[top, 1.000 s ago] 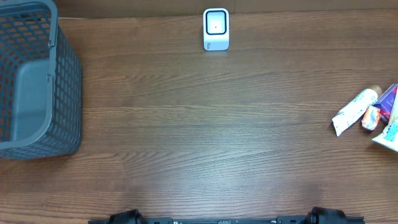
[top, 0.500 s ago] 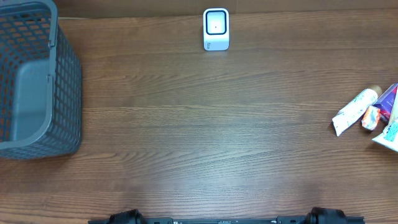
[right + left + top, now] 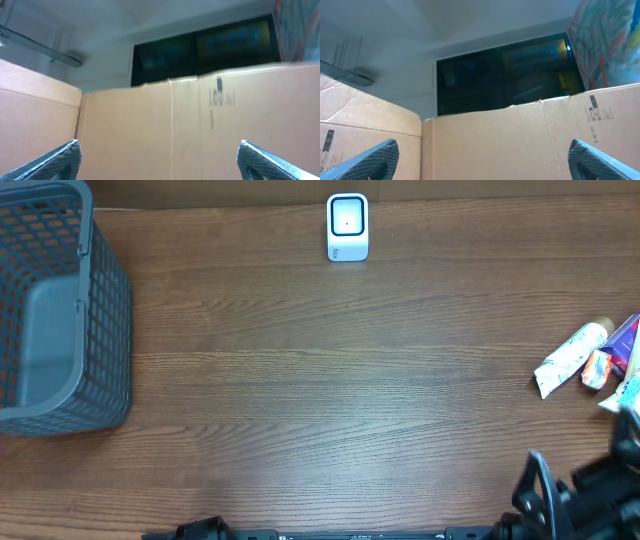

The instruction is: Scan the item barcode

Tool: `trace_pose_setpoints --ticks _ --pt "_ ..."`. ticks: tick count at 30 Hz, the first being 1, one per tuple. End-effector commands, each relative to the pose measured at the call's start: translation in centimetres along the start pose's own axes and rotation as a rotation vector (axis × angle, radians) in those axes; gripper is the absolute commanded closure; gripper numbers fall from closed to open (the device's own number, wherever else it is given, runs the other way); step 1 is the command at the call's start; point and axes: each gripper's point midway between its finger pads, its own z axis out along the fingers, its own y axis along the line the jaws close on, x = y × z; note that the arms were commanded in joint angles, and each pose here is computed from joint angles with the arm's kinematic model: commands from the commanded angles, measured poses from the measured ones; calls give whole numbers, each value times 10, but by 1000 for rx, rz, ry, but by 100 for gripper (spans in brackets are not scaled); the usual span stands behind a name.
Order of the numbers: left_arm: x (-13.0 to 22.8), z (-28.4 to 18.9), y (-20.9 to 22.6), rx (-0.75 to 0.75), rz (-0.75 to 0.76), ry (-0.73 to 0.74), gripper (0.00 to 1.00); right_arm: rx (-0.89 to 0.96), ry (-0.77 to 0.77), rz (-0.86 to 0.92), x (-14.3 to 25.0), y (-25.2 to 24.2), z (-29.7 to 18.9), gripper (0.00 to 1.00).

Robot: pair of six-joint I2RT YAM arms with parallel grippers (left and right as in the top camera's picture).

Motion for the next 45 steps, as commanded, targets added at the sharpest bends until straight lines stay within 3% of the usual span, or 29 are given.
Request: trace_pose_setpoints --ticks 1,9,18,25,30,38,45 --pt "-1 -2 0 -5 25 -5 0 107 1 75 30 -29 -2 0" --pt "4 -1 0 -4 24 10 0 399 -27 90 97 -98 -30 0" --pt "12 1 -1 -3 23 29 0 490 89 183 169 -120 -57 0" --pt "24 5 -1 -1 22 54 0 571 248 222 208 -130 -72 0" --pt "26 5 -1 -1 22 58 0 677 420 355 255 -135 -100 0" --pt "26 5 -1 -1 23 58 0 706 542 417 282 -130 -117 0" --pt "26 5 4 -33 23 60 0 707 548 419 284 -130 -117 0"
